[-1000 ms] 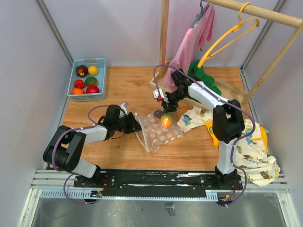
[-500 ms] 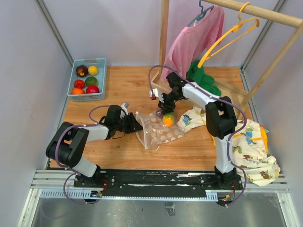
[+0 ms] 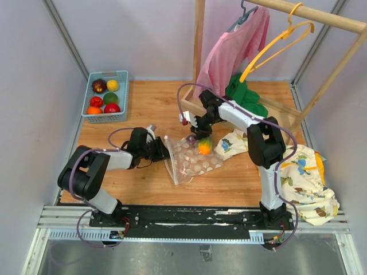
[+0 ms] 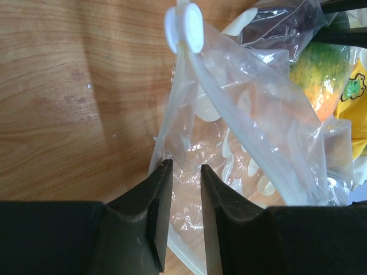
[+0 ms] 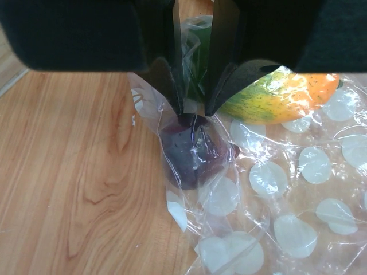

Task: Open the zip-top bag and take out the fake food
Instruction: Pick up the fake vegetable from the zipper food storage bag.

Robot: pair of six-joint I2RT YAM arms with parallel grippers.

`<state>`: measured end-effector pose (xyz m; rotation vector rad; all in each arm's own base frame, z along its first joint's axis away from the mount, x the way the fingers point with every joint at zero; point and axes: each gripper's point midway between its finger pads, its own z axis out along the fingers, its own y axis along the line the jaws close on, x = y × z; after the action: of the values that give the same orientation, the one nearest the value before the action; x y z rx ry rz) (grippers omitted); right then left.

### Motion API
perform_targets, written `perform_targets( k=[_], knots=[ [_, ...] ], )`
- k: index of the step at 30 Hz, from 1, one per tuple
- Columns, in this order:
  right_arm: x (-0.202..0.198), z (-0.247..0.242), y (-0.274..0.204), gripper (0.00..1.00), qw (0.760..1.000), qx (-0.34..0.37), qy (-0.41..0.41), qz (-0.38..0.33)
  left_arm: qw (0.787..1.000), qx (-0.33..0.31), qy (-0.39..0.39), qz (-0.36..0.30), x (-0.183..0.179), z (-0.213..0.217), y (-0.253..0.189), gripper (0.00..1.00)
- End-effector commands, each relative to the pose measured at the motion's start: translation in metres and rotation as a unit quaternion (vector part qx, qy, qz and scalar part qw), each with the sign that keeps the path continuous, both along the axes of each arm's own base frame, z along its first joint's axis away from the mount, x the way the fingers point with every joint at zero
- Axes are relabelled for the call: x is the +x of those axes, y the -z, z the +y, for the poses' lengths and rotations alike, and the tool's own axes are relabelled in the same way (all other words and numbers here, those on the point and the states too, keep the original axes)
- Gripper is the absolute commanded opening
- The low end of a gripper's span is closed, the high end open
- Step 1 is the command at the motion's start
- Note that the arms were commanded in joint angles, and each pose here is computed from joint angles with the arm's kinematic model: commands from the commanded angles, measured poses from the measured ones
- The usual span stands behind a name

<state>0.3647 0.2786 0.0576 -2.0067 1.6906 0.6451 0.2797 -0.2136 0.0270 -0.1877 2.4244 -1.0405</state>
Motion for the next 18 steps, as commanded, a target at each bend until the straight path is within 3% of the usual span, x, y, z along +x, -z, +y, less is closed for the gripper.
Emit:
perform_targets(
  k=[1,4,8,12,15,18],
  knots=[
    [-0.026,0.001,0.018,0.25,0.998,-0.012,-0.039,0.04,1.0,0.005,0.004,-0.021,0.006,-0.003,-0.001,0.3],
    [-0.034,0.005,0.019,0.3,0.997,-0.008,-0.055,0.044,1.0,0.003,0.005,-0.024,0.007,-0.003,-0.002,0.31],
    [-0.047,0.012,0.021,0.13,0.995,-0.004,-0.078,0.056,0.999,-0.005,0.011,-0.029,0.009,-0.007,-0.006,0.33],
    [-0.06,0.019,0.017,0.07,0.992,0.017,-0.105,0.063,0.999,-0.014,0.017,-0.038,0.013,-0.011,-0.011,0.34],
    [-0.075,0.023,0.01,0.08,0.987,0.038,-0.139,0.069,0.998,-0.027,0.022,-0.045,0.014,-0.015,-0.016,0.36],
    [-0.08,0.025,0.006,0.17,0.985,0.048,-0.154,0.067,0.997,-0.044,0.029,-0.051,0.014,-0.019,-0.021,0.36]
  ],
)
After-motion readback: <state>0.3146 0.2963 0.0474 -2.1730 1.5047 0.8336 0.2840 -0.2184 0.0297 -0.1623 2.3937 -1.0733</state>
